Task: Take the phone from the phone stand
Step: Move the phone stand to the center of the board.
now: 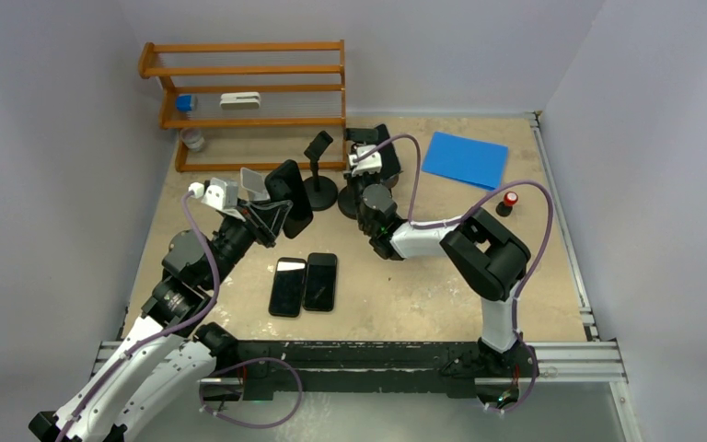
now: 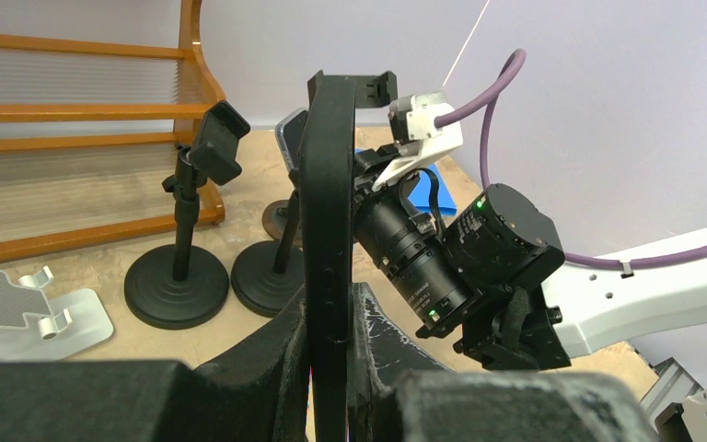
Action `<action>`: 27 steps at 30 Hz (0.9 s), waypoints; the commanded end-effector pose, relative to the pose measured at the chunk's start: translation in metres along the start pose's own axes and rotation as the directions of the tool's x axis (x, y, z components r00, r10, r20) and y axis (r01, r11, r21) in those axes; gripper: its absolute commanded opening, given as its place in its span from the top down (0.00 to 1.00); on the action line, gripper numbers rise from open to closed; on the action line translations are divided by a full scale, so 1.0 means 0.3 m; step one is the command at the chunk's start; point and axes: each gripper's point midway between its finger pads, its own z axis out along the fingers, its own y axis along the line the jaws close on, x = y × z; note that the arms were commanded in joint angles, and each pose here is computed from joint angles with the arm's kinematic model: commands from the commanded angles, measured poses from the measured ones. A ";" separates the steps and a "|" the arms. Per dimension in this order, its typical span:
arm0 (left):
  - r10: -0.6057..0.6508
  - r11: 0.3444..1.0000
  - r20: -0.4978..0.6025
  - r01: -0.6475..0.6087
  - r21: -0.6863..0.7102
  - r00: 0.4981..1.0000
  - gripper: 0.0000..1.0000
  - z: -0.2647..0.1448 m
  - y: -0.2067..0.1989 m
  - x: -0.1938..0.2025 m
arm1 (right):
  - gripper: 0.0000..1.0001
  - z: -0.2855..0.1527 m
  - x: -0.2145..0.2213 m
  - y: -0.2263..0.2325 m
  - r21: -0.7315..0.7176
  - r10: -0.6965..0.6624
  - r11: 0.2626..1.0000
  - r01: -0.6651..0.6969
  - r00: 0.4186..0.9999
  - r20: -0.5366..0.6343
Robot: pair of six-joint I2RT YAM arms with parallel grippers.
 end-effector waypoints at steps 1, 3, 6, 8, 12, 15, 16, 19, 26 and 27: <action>-0.012 0.998 0.125 0.005 0.059 0.992 1.00 0.000 -0.052 -0.114 | 1.00 -0.003 -0.182 -0.051 0.053 0.061 0.996 -0.069 0.989 0.135; -0.013 0.998 0.122 0.006 0.061 0.992 1.00 0.001 -0.053 -0.111 | 1.00 -0.008 -0.199 -0.062 0.062 0.064 0.995 -0.074 0.987 0.150; -0.015 0.998 0.119 0.007 0.061 0.993 1.00 0.003 -0.054 -0.109 | 1.00 -0.012 -0.206 -0.058 0.049 0.065 0.996 -0.073 0.986 0.153; -0.015 0.998 0.122 0.007 0.063 0.992 1.00 0.002 -0.055 -0.112 | 1.00 -0.008 -0.194 -0.041 0.028 0.065 0.997 -0.070 0.988 0.140; -0.015 0.998 0.122 0.007 0.060 0.992 1.00 0.000 -0.053 -0.112 | 1.00 -0.002 -0.152 -0.012 -0.004 0.079 0.997 -0.079 0.991 0.112; -0.015 0.998 0.123 0.007 0.061 0.992 1.00 0.000 -0.053 -0.112 | 1.00 0.005 -0.139 0.023 -0.048 0.095 0.995 -0.090 0.991 0.094; -0.015 0.998 0.124 0.007 0.062 0.992 1.00 -0.001 -0.055 -0.115 | 1.00 0.005 -0.138 0.033 -0.062 0.101 0.994 -0.095 0.991 0.092; -0.015 0.998 0.126 0.007 0.061 0.992 1.00 -0.002 -0.054 -0.116 | 1.00 0.007 -0.134 0.052 -0.087 0.115 0.990 -0.108 0.990 0.086; -0.013 0.998 0.124 0.006 0.057 0.992 1.00 0.000 -0.051 -0.114 | 1.00 0.007 -0.124 0.062 -0.095 0.111 0.990 -0.105 0.992 0.061; -0.013 0.998 0.124 0.006 0.056 0.992 1.00 0.000 -0.051 -0.114 | 0.94 0.004 -0.128 0.060 -0.097 0.109 0.990 -0.103 0.992 0.058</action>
